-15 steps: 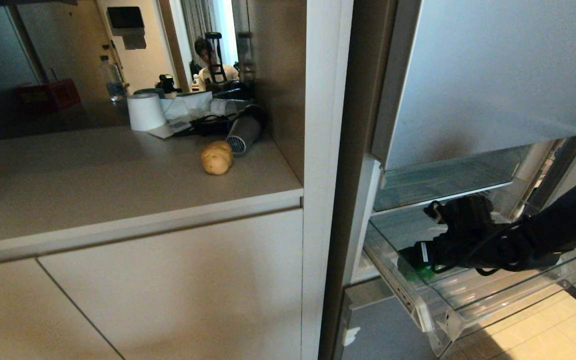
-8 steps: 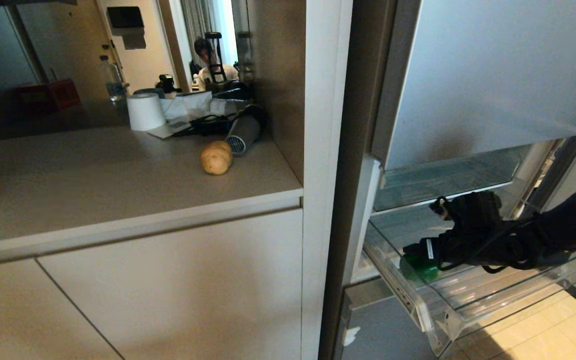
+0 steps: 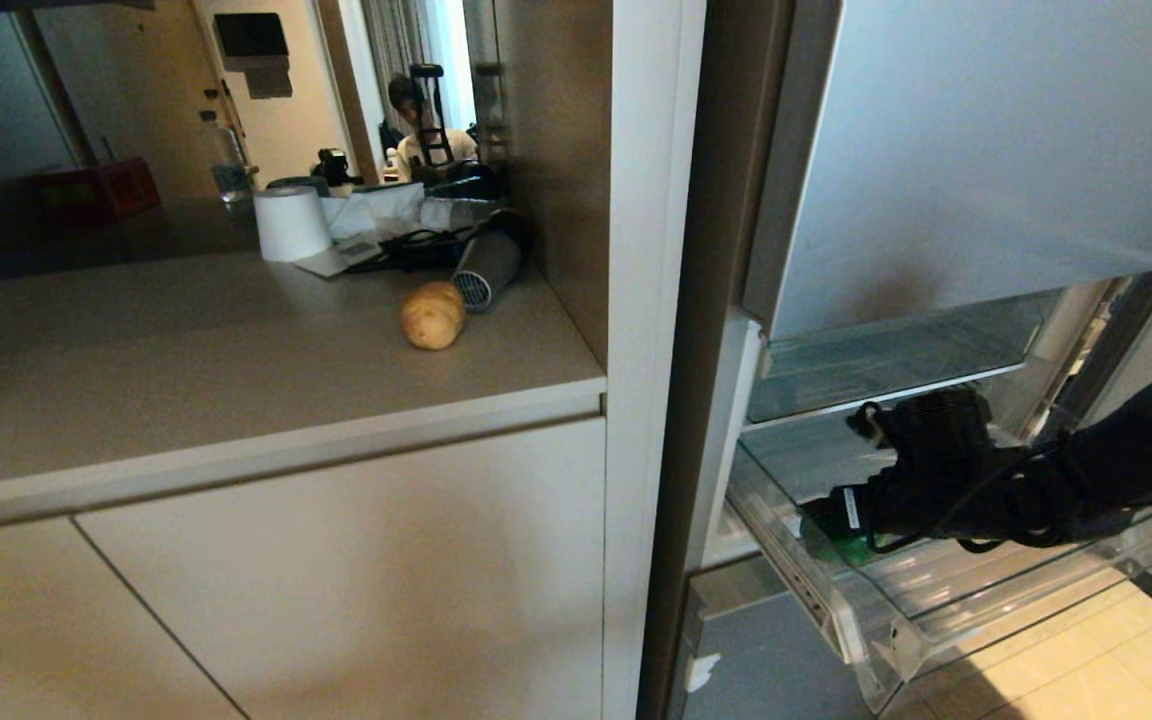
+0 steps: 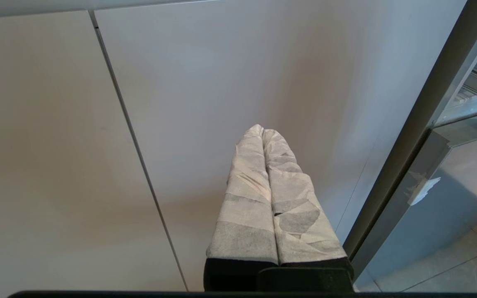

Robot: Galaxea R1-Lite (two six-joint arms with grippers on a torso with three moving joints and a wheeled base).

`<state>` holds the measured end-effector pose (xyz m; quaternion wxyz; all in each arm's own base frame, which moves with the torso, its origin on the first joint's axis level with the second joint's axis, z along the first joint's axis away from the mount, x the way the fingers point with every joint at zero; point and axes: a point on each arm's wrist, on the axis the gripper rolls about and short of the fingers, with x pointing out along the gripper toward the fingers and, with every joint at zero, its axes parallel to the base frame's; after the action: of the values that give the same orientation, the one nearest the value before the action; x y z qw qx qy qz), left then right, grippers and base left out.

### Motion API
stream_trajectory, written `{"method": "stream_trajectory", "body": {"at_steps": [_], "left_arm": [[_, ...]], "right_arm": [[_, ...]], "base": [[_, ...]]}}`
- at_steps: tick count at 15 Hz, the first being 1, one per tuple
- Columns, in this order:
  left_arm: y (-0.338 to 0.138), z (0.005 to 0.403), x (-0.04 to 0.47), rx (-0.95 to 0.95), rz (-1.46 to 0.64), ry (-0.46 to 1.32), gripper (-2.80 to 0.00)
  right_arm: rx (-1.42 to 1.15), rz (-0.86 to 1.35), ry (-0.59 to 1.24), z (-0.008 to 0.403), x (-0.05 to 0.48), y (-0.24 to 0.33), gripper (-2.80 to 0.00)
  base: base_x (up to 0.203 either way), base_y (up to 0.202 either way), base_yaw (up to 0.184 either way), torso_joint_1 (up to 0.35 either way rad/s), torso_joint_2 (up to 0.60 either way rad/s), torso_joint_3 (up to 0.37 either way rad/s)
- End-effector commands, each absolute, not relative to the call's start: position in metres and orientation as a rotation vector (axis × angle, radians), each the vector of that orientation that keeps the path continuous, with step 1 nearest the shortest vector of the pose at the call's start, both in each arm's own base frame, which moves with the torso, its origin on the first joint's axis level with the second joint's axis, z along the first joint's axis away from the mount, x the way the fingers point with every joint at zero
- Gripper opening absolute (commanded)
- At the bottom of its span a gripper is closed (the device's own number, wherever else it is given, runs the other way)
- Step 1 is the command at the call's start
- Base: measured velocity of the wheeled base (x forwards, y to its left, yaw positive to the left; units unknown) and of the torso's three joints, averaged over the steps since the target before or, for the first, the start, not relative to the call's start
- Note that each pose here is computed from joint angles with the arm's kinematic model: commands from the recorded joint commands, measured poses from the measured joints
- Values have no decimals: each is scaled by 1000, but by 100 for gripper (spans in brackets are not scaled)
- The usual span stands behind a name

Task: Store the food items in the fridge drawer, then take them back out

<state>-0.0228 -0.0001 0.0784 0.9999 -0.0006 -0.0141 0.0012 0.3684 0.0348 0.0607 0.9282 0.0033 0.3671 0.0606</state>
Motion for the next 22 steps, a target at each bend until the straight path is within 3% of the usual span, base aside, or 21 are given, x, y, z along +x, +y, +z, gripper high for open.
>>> {"method": "stream_trajectory", "body": {"at_steps": [1, 22], "left_arm": [[0, 76, -22, -2, 3, -17, -280], [0, 76, -22, -2, 3, -17, -280]], "right_arm": [[2, 126, 778, 53, 367, 35, 0], [3, 114, 798, 38, 378, 34, 0]], "base": [[0, 0, 0, 0, 0, 0], [0, 0, 0, 0, 0, 0]]}}
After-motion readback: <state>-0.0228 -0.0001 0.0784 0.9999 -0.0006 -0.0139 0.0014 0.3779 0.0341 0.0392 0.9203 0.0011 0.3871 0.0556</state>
